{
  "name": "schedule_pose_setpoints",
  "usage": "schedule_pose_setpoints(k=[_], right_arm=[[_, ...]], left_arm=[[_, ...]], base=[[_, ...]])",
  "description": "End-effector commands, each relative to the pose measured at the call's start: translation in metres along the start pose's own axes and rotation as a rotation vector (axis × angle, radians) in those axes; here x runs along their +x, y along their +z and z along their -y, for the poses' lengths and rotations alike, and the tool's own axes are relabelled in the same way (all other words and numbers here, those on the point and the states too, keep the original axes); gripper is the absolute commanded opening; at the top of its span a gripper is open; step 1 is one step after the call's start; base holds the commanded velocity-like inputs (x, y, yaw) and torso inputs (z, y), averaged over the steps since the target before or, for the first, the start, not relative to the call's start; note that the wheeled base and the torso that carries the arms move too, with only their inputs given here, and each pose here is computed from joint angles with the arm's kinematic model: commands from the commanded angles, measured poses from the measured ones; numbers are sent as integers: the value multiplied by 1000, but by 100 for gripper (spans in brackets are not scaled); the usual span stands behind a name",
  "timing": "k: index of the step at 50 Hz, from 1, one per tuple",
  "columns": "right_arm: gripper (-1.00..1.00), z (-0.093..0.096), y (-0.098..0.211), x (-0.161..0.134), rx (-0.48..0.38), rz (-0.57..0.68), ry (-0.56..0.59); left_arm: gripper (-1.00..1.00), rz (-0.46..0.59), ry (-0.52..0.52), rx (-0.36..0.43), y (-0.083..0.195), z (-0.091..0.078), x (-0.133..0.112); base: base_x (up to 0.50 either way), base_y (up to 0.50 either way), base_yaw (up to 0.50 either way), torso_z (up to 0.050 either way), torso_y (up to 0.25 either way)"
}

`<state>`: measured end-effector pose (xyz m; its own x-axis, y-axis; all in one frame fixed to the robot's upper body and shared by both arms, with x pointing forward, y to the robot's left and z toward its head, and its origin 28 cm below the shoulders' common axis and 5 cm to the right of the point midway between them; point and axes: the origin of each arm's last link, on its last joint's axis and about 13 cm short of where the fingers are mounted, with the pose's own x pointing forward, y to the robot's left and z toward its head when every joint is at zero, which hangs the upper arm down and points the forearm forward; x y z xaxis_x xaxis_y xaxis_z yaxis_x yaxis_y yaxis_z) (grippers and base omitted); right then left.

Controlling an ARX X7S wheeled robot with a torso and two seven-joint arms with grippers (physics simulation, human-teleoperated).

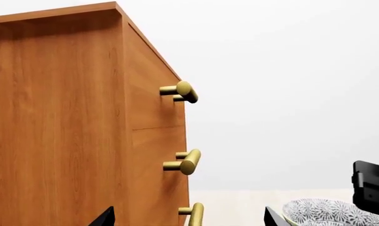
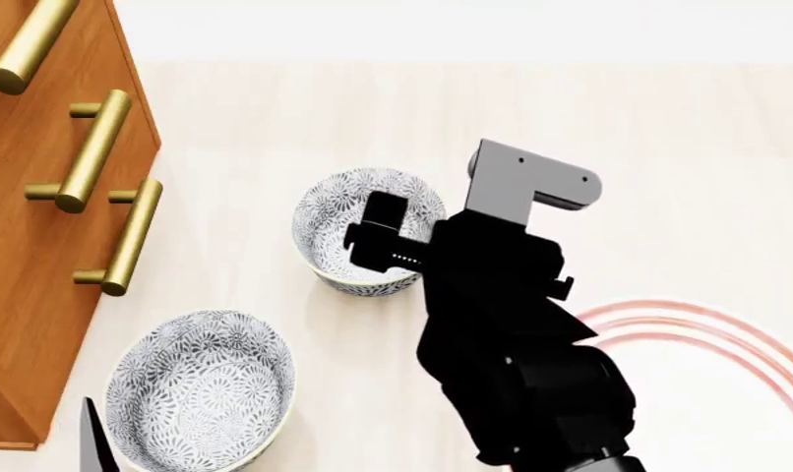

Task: Pick up the bowl and put it in the front on the plate.

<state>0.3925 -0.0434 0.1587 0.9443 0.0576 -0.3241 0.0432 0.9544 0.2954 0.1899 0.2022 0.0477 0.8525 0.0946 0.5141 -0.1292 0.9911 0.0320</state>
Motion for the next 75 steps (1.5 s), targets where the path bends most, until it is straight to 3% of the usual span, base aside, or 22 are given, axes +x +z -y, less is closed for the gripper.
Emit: schedule_pose_setpoints(k=[1, 59, 60, 75], right_arm=[[100, -4, -2, -1, 11, -4, 24], [100, -3, -23, 4, -24, -31, 20], [-100, -3, -23, 3, -27, -27, 21], [-100, -4, -20, 1, -38, -16, 33]], left_arm=[[100, 2, -5, 5, 0, 0, 1], [100, -10, -3, 6, -1, 0, 0], [100, -10, -4, 7, -1, 0, 0], [100, -11, -6, 7, -1, 1, 0]], base=[[0, 0, 0, 0, 0], [0, 0, 0, 0, 0], [0, 0, 0, 0, 0], [0, 0, 0, 0, 0]])
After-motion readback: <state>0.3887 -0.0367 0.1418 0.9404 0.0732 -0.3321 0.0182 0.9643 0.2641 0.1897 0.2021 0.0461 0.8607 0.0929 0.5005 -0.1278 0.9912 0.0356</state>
